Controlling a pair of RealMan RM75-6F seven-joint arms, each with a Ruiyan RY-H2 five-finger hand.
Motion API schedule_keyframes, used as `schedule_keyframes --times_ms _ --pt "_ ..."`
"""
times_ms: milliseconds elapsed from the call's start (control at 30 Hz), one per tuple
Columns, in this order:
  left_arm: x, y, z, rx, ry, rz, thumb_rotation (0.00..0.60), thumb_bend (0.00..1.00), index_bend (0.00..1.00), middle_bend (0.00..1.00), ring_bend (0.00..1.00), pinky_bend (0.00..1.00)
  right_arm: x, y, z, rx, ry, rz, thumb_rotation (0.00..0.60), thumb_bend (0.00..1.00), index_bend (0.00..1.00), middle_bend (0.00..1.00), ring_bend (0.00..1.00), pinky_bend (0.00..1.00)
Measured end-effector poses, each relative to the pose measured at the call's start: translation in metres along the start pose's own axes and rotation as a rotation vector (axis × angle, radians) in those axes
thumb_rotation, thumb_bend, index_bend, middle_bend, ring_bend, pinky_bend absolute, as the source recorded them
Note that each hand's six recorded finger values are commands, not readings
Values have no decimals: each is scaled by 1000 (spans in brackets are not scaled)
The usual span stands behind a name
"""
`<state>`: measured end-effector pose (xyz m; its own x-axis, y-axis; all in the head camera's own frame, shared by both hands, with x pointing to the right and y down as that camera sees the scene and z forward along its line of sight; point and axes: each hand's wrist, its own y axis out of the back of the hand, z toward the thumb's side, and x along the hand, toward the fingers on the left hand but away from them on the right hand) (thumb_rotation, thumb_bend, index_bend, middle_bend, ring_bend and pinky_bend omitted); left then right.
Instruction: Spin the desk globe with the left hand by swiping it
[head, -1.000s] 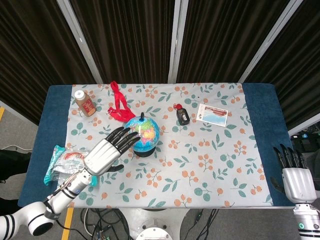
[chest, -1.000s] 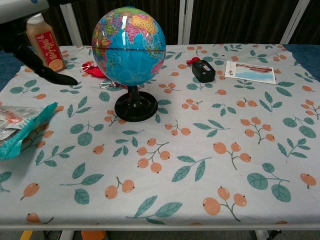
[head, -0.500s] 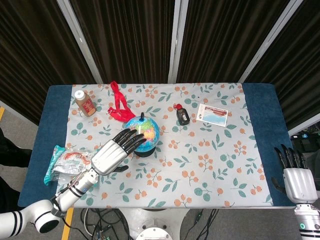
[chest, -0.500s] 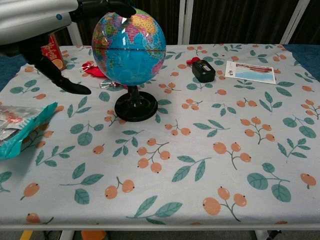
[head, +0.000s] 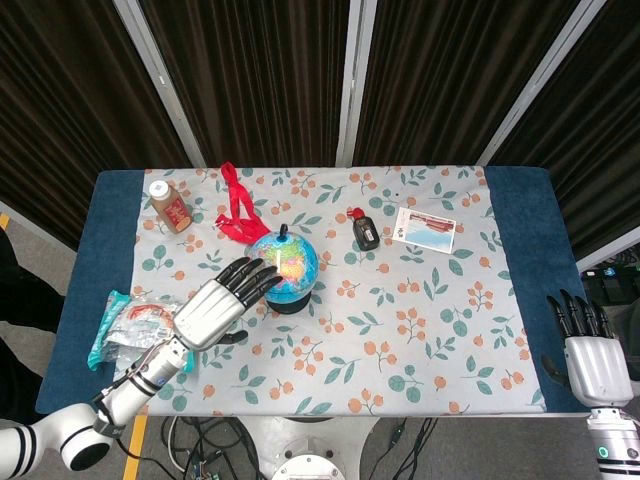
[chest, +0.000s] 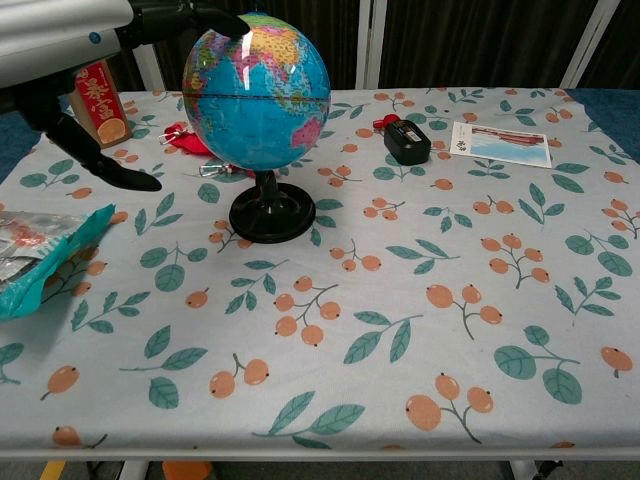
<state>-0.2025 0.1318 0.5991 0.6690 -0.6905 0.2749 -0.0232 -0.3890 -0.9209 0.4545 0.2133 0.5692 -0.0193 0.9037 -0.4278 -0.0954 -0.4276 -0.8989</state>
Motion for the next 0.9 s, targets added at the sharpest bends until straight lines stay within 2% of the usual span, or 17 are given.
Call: schedule_keyframes --times_ms 133,267,400,500,633,900 --pt "-10 -3 -12 2 46 -15 600 11 61 59 0 110 0 0 0 -1 -1 0 600 176 0 0 0 0" --pt "-28 -5 -34 1 136 -33 600 11 61 59 0 110 0 0 0 1 -2 1 600 175 0 0 0 0" --pt "-47 -2 -56 -4 225 -23 600 11 61 60 0 110 0 0 1 3 -1 2 600 175 0 0 0 0" --pt "-56 3 -66 -8 263 -4 600 11 61 60 0 110 0 -1 2 5 1 3 600 175 0 0 0 0" --pt "-55 8 -65 -6 250 19 600 11 61 60 0 110 0 -1 4 7 3 5 600 175 0 0 0 0" --pt "-22 16 -34 -3 114 52 600 11 61 59 0 109 0 -3 2 7 0 11 600 175 0 0 0 0"
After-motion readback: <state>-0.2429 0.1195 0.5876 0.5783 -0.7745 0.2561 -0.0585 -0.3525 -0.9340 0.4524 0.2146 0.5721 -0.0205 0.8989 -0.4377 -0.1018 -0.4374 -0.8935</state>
